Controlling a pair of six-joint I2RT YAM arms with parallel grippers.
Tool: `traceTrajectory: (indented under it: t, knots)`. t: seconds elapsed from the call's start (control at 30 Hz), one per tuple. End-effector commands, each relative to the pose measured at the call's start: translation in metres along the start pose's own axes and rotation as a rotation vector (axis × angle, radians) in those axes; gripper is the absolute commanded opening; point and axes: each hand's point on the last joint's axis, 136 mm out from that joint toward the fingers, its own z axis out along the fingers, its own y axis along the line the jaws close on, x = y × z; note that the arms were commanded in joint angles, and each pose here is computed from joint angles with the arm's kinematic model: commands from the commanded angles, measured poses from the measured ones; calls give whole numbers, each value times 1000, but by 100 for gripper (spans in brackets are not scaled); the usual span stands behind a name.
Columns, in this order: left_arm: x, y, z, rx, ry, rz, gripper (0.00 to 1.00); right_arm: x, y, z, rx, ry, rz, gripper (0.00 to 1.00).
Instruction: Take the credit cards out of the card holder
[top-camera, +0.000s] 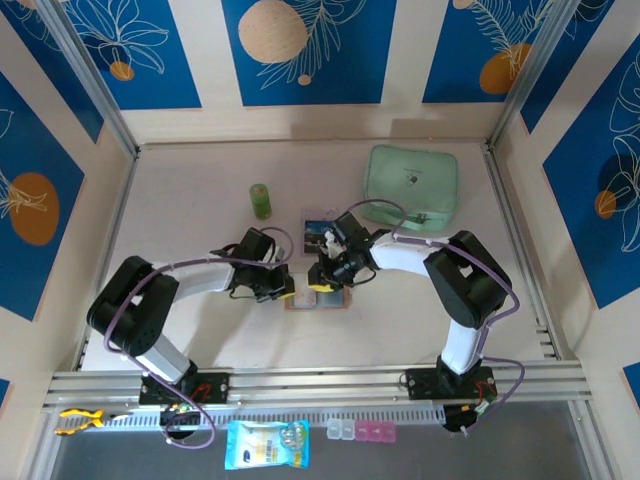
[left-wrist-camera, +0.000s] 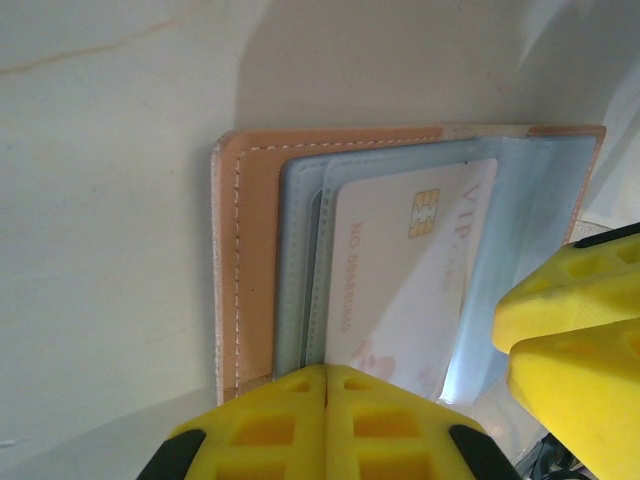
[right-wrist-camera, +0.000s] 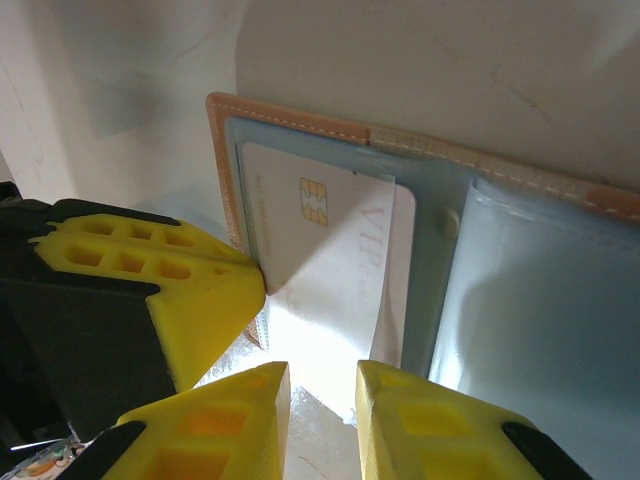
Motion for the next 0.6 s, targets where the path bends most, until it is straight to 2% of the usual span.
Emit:
traceTrajectory:
  t: [0.0,0.3,0.57]
  knots:
    - [6,11,2,-18,13,-14,1,3,-2,7,4,21,8,26]
    - [7,12,2,-25,16,-13,1,5,-13,16,46,39,18,26]
    - [7,11,2,-19,17,-12,1,6,5,19,-58,58,-23,18]
